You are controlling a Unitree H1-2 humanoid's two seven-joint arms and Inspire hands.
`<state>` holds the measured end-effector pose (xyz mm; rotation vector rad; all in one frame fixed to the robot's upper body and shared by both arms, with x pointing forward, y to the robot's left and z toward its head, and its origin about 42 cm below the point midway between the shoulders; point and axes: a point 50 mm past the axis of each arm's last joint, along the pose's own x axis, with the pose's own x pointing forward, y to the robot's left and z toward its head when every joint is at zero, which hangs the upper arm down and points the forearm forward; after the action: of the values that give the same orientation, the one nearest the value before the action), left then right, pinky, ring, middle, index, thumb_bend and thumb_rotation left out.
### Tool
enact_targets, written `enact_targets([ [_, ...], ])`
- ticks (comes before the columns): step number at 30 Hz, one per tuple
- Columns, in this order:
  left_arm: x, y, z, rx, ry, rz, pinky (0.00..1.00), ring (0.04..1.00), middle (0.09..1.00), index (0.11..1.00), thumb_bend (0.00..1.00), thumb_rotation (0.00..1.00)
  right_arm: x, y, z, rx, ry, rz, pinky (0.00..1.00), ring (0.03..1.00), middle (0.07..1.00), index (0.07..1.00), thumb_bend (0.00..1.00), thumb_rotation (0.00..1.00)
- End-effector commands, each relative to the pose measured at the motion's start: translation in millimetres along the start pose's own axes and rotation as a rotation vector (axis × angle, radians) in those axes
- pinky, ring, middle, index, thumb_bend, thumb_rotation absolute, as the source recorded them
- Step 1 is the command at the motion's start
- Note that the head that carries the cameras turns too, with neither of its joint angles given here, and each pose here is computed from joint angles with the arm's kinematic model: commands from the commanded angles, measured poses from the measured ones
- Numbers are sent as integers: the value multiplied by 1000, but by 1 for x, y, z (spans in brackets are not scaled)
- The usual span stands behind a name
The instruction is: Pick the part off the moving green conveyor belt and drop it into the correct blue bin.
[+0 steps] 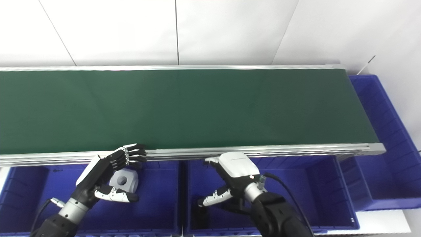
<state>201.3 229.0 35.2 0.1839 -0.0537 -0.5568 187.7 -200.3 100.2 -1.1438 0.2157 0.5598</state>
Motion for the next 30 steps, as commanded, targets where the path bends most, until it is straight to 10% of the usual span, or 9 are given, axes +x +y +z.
enact_targets([
  [1,3,4,11,18,-64,8,632,711,775,800,913,290,-8,-11,6,93,-79,-117,755,867,895,898,805,436],
  [13,-1,6,11,8,-66,13,635,709,769,798,923,292,-22,15,-7,556,-153,-311,626,732,810,867,802,193],
  [30,-5,5,12,13,-65,16,623,696,764,803,908,294,-18,31,-9,784,-137,-298,677,751,803,864,826,146],
])
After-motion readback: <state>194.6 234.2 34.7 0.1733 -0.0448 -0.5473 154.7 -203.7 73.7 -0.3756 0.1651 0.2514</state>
